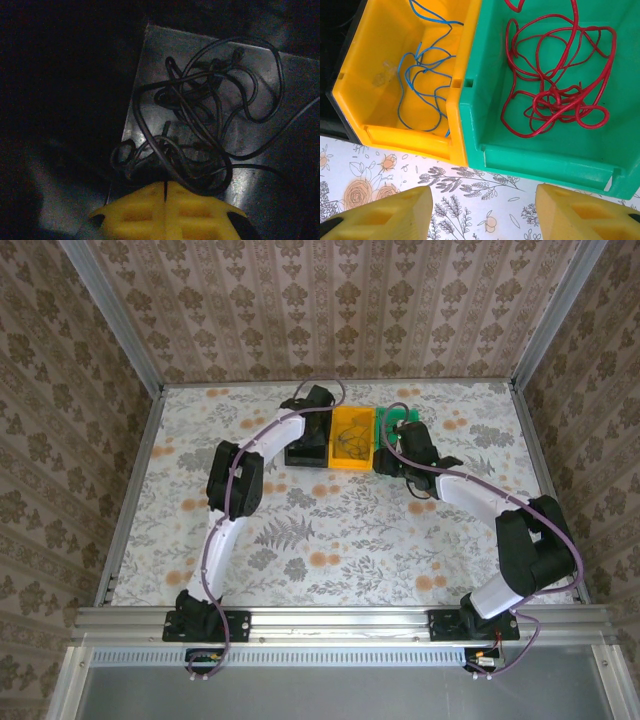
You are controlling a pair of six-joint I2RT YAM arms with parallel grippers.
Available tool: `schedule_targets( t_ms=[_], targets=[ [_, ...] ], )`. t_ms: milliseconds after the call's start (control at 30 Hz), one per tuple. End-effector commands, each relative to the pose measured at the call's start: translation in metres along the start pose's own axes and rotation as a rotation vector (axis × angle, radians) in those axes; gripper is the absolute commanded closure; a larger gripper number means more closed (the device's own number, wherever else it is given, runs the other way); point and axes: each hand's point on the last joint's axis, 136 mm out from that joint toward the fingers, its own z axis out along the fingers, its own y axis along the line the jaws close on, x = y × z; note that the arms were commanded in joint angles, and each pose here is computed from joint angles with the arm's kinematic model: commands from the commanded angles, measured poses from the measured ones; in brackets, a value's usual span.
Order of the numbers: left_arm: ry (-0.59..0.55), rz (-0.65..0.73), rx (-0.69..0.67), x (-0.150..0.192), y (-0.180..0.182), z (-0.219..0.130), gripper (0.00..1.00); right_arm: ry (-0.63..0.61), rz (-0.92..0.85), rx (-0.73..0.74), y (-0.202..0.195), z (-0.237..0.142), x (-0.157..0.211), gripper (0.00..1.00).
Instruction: Untangle the cables
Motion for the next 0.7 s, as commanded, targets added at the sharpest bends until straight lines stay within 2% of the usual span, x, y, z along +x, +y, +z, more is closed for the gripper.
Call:
schedule_targets(
  t_ms=[0, 167, 400, 533, 667],
  targets=[
    [0.114, -0.027, -0.015, 0.035, -0.003, 0.029, 1.0, -0.012, 0.0, 0.019, -0.005, -0.009, -0.003, 0.42],
    [0.11, -0.036, 0.003, 0.031, -0.006, 0.025, 1.0, -0.008, 0.0, 0.022, -0.006, -0.01, -0.004, 0.42],
    [0.018, -0.044, 0.087, -0.004, -0.02, -0.013, 1.0, -0.021, 0.004, 0.02, -0.005, -0.013, -0.007, 0.42],
    [-0.053, -0.051, 0.129, -0.029, -0.026, -0.041, 0.87, -0.025, 0.014, 0.012, -0.004, -0.012, -0.007, 0.42],
    [-0.123, -0.053, 0.171, -0.051, -0.032, -0.068, 0.82, -0.021, 0.016, 0.0, -0.001, -0.011, -0.008, 0.42]
  ],
)
